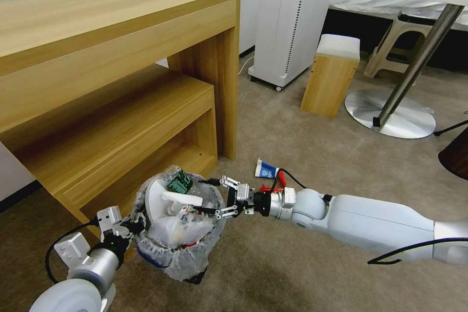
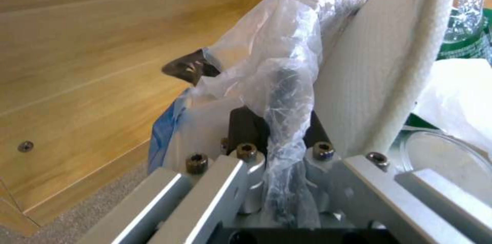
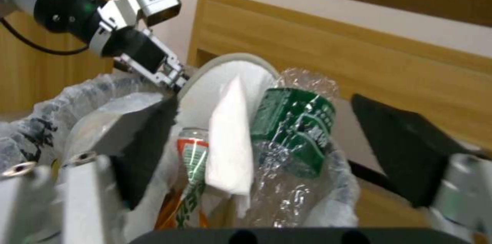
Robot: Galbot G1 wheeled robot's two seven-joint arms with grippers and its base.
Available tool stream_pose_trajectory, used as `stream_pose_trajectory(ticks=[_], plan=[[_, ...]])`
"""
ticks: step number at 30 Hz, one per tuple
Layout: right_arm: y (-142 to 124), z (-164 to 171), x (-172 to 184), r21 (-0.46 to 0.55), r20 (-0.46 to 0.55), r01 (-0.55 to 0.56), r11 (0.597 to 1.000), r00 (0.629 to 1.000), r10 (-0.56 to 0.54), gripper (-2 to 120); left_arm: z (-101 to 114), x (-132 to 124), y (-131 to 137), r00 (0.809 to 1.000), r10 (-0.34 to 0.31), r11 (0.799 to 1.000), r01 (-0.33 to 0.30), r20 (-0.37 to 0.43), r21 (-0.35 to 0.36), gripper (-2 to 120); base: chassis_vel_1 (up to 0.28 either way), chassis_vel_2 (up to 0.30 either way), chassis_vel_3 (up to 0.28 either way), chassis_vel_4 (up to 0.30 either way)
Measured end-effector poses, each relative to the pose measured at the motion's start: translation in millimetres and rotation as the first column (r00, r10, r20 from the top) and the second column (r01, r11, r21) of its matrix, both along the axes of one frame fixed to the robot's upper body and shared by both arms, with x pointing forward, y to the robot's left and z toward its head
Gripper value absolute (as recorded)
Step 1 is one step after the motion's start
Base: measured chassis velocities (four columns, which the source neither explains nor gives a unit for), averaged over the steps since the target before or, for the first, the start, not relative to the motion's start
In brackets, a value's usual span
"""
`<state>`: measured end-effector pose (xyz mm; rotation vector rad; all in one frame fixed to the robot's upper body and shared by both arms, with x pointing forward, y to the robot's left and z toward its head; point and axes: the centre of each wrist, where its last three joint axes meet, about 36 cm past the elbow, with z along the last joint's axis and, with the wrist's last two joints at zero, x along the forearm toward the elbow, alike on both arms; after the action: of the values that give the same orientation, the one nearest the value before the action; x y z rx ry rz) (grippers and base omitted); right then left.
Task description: Pick up the trash bin and place the garbage on the floor into it.
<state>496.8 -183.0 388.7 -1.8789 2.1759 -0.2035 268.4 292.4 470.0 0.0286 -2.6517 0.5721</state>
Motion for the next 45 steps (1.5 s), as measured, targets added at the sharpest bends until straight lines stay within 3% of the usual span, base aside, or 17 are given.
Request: stream_pose_trajectory(ticks=[5, 10, 13, 14, 17, 18, 21, 22, 24, 25, 28, 29, 32, 35, 36, 39, 45], plan=[[-6.1, 4.9, 0.5, 0.021, 0.008, 0.029, 0.999, 1.0, -0.029, 99, -2.0, 2.3, 2.7, 1.0, 0.005, 1.0, -0.005, -0.002, 0.006, 3, 0.0, 0.0, 0.0, 0.0], [-23.3, 9.6, -2.1, 0.057, -0.005, 0.159, 0.986, 0.987, -0.159, 100, -4.1, 2.5, 3.3, 1.0, 0.007, 1.0, -0.007, -0.008, 0.007, 3, 0.0, 0.0, 0.0, 0.0], [-44.7, 8.8, -9.4, 0.086, -0.071, 0.382, 0.92, 0.923, -0.377, 100, -4.7, 3.3, 2.9, 1.0, 0.005, 1.0, -0.005, -0.008, 0.009, 3, 0.0, 0.0, 0.0, 0.0], [-44.7, 8.8, -9.4, 0.086, -0.071, 0.382, 0.92, 0.923, -0.377, 100, -4.7, 3.3, 2.9, 1.0, 0.005, 1.0, -0.005, -0.008, 0.009, 3, 0.0, 0.0, 0.0, 0.0], [-64.9, 11.7, -9.3, 0.111, -0.096, 0.576, 0.81, 0.817, -0.568, 100, -5.0, 3.2, 2.9, 1.0, -0.001, 1.0, 0.001, -0.002, 0.022, 3, 0.0, 0.0, 0.0, 0.0], [-64.9, 11.7, -9.3, 0.111, -0.096, 0.576, 0.81, 0.817, -0.568, 100, -5.0, 3.2, 2.9, 1.0, -0.001, 1.0, 0.001, -0.002, 0.022, 3, 0.0, 0.0, 0.0, 0.0], [-89.3, 12.3, -13.5, 0.118, -0.121, 0.717, 0.687, 0.697, -0.706, 100, -5.0, 3.1, 3.1, 1.0, -0.005, 1.0, 0.005, 0.0, 0.027, 3, 0.0, 0.0, 0.0, 0.0], [-89.3, 12.3, -13.5, 0.118, -0.121, 0.717, 0.687, 0.697, -0.706, 100, -5.0, 3.1, 3.1, 1.0, -0.005, 1.0, 0.005, 0.0, 0.027, 3, 0.0, 0.0, 0.0, 0.0], [-108.6, 19.3, -14.2, 0.127, -0.126, 0.798, 0.589, 0.602, -0.788, 100, -4.6, 3.4, 3.3, 1.0, -0.01, 0.999, 0.01, 0.002, 0.031, 3, 0.0, 0.0, 0.0, 0.0], [-108.6, 19.3, -14.2, 0.127, -0.126, 0.798, 0.589, 0.602, -0.788, 100, -4.6, 3.4, 3.3, 1.0, -0.01, 0.999, 0.01, 0.002, 0.031, 3, 0.0, 0.0, 0.0, 0.0], [-133.0, 24.0, -17.5, 0.125, -0.139, 0.896, 0.425, 0.44, -0.887, 100, -7.7, 2.8, 3.3, 1.0, -0.02, 0.999, 0.02, 0.003, 0.047, 3, 0.0, 0.0, 0.0, 0.0], [-133.0, 24.0, -17.5, 0.125, -0.139, 0.896, 0.425, 0.44, -0.887, 100, -7.7, 2.8, 3.3, 1.0, -0.02, 0.999, 0.02, 0.003, 0.047, 3, 0.0, 0.0, 0.0, 0.0], [-143.6, 20.6, -15.9, 0.122, -0.13, 0.926, 0.358, 0.373, -0.919, 100, -9.6, 1.3, 2.6, 1.0, -0.019, 0.999, 0.019, 0.0, 0.048, 3, 0.0, 0.0, 0.0, 0.0], [-160.0, 10.5, -15.3, 0.086, -0.108, 0.97, 0.229, 0.237, -0.965, 100, -13.0, -0.5, 3.9, 1.0, -0.019, 0.997, 0.019, 0.002, 0.069, 3, 0.0, 0.0, 0.0, 0.0], [-160.0, 10.5, -15.3, 0.086, -0.108, 0.97, 0.229, 0.237, -0.965, 100, -13.0, -0.5, 3.9, 1.0, -0.019, 0.997, 0.019, 0.002, 0.069, 3, 0.0, 0.0, 0.0, 0.0], [-164.4, -0.7, -21.8, 0.065, -0.097, 0.985, 0.161, 0.167, -0.981, 100, -14.7, -2.7, 5.2, 1.0, -0.012, 0.997, 0.012, 0.0, 0.077, 3, 0.0, 0.0, 0.0, 0.0], [-160.2, -11.9, -30.6, 0.05, -0.093, 0.991, 0.122, 0.126, -0.988, 100, -18.1, -8.8, 5.1, 1.0, -0.002, 0.996, 0.002, -0.003, 0.094, 3, 0.0, 0.0, 0.0, 0.0]])
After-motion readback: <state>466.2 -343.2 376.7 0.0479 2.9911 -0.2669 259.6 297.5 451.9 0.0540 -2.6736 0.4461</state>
